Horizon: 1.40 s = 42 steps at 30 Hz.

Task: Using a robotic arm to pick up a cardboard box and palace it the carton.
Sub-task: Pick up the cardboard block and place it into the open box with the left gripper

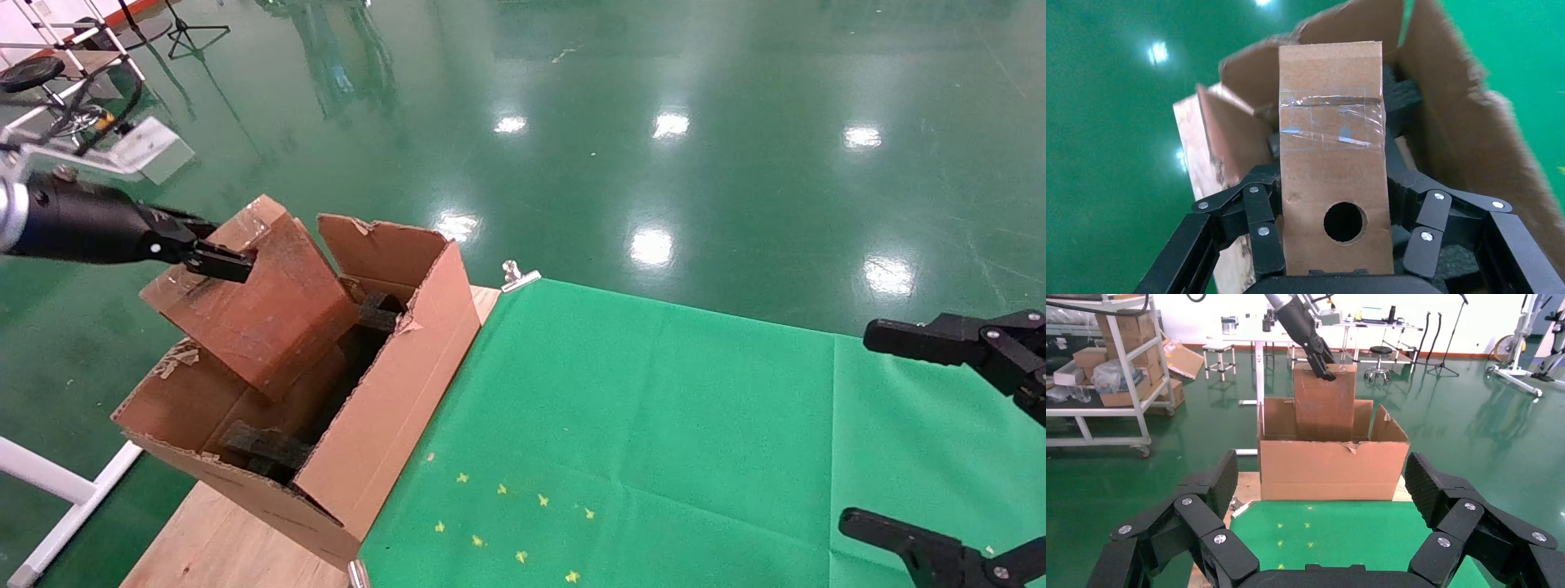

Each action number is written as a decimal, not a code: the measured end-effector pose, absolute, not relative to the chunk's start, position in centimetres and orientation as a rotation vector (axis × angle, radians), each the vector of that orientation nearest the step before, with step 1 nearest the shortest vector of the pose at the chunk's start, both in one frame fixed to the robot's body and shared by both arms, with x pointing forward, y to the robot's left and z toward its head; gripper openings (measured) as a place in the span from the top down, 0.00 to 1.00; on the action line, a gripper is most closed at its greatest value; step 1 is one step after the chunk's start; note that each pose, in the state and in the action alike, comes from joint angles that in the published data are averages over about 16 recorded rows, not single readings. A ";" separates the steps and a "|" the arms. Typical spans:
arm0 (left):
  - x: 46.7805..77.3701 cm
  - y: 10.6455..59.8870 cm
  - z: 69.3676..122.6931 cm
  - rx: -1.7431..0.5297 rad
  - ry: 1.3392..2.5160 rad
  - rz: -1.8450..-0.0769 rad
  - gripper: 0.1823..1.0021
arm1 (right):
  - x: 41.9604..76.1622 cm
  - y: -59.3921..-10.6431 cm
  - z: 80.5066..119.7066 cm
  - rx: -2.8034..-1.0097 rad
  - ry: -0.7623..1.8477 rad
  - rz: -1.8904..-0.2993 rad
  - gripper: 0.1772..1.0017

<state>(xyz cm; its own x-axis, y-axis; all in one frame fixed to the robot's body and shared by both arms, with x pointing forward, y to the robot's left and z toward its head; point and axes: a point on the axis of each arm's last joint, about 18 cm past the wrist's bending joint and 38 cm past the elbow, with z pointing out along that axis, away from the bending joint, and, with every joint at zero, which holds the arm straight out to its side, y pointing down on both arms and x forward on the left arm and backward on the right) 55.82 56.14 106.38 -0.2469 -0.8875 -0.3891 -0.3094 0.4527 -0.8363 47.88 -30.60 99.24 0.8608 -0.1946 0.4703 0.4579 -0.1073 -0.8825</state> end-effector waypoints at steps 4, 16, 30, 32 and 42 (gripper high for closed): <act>57.0 57.7 104.5 -1.111 1.755 -0.749 0.80 | 47.9 -30.6 99.2 -1.588 -0.212 -0.558 0.00; 59.3 60.1 101.3 -1.239 1.674 -0.672 0.80 | 47.9 -30.6 99.2 -1.588 -0.212 -0.558 0.00; 62.9 59.4 96.1 -1.242 1.686 -0.606 0.80 | 47.9 -30.6 99.2 -1.588 -0.212 -0.558 0.00; 63.2 59.2 95.1 -1.251 1.693 -0.597 0.81 | 47.9 -30.6 99.2 -1.588 -0.212 -0.558 0.00; 64.2 58.8 90.2 -1.337 1.708 -0.561 0.82 | 47.9 -30.6 99.2 -1.588 -0.212 -0.558 0.00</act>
<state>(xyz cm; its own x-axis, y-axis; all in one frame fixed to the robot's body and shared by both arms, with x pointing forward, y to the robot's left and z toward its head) 64.19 58.82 90.20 -0.0433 -0.9338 -0.3553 -0.5411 0.3209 -0.7773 47.88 -30.60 99.24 0.8608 -0.1946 0.4703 0.4579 -0.1073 -0.8825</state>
